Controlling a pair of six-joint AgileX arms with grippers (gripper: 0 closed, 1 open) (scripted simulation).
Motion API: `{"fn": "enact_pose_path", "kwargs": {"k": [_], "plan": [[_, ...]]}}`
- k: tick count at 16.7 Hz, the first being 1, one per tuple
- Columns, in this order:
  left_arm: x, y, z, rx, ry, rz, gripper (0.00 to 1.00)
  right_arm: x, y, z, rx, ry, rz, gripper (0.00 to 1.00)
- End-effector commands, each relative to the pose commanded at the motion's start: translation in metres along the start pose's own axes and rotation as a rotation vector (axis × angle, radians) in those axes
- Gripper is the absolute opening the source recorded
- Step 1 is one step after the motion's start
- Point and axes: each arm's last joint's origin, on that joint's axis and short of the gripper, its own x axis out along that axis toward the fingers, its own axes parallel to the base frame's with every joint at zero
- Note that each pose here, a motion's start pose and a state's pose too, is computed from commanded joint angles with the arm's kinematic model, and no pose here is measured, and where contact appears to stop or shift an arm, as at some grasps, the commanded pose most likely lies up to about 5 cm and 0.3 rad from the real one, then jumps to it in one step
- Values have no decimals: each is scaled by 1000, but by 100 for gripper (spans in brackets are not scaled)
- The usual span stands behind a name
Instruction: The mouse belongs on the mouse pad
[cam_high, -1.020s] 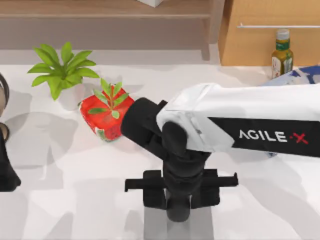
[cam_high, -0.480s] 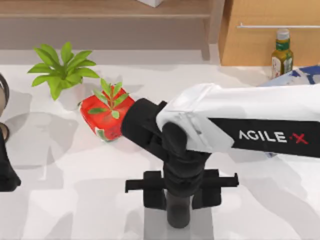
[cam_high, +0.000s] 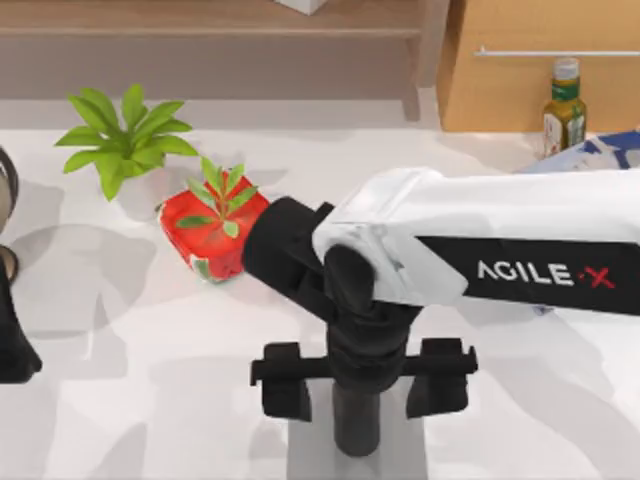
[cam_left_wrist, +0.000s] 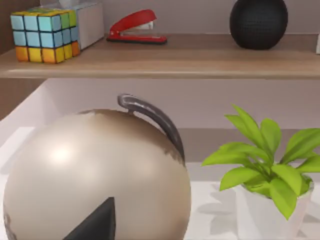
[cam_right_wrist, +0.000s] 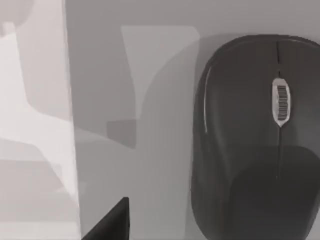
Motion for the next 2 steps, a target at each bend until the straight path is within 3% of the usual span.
{"fn": "enact_pose_path", "kwargs": {"k": [2], "plan": [[0,0,0,0,0,0,100,0,0,0,0,0,0,100]]}}
